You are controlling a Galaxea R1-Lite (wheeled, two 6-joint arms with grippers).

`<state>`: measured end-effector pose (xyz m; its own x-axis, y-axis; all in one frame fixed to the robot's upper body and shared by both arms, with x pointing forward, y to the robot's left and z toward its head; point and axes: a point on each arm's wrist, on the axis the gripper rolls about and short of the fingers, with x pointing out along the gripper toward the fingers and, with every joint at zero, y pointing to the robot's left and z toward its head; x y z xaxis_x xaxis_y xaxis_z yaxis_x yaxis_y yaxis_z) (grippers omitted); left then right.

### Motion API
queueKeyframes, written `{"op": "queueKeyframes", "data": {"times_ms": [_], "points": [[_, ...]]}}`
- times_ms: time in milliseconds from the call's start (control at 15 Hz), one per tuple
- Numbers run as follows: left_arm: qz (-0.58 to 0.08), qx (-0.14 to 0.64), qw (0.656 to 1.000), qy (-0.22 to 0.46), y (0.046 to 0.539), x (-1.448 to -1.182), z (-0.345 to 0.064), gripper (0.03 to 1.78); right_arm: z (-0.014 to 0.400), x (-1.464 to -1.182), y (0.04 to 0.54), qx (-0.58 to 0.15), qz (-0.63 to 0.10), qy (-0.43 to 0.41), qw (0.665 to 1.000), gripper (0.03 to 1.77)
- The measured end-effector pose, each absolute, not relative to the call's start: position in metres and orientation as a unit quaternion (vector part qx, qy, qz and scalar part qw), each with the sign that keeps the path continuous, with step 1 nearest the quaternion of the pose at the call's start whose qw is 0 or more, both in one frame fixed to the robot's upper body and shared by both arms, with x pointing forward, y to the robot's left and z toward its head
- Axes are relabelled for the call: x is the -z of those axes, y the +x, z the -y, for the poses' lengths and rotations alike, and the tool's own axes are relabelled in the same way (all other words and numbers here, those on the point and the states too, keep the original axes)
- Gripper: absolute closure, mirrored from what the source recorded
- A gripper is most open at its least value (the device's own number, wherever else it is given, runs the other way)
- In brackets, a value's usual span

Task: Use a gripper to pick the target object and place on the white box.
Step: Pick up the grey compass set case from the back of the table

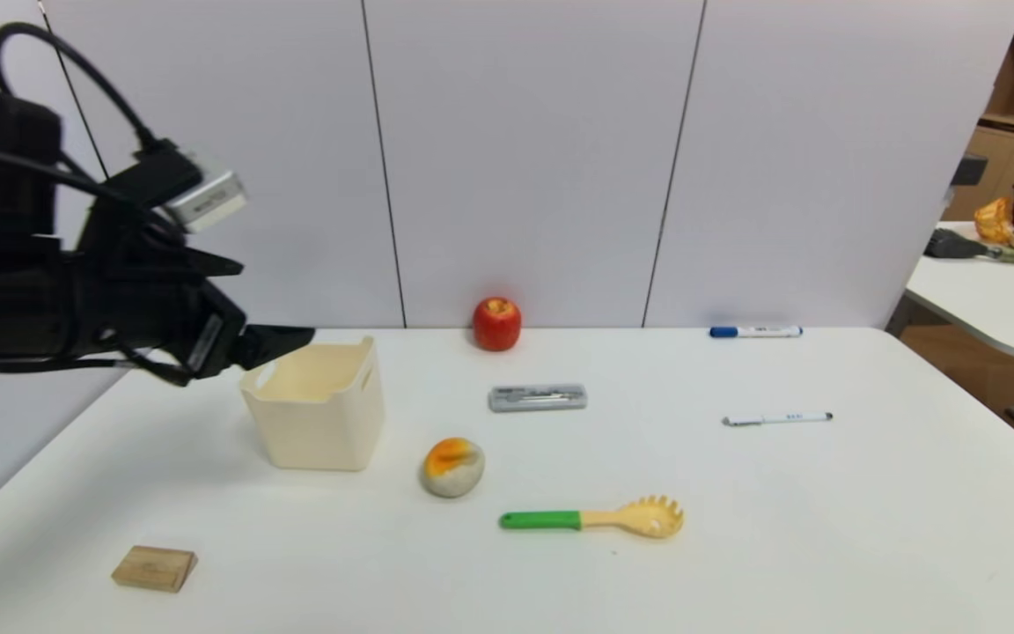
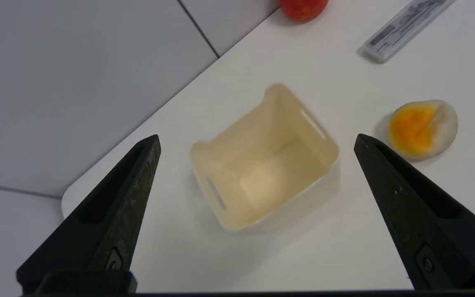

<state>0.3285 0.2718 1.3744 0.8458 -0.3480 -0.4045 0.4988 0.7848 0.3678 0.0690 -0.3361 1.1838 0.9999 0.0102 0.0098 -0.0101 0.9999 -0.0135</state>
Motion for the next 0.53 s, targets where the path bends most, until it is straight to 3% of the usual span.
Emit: {"op": "queueKeyframes", "data": {"times_ms": [533], "points": [[-0.156,0.363,0.88,0.266,0.406,-1.349,-0.148,0.12,0.336,-1.184,0.069,-0.005,0.005,-0.007,1.0,0.1]]}}
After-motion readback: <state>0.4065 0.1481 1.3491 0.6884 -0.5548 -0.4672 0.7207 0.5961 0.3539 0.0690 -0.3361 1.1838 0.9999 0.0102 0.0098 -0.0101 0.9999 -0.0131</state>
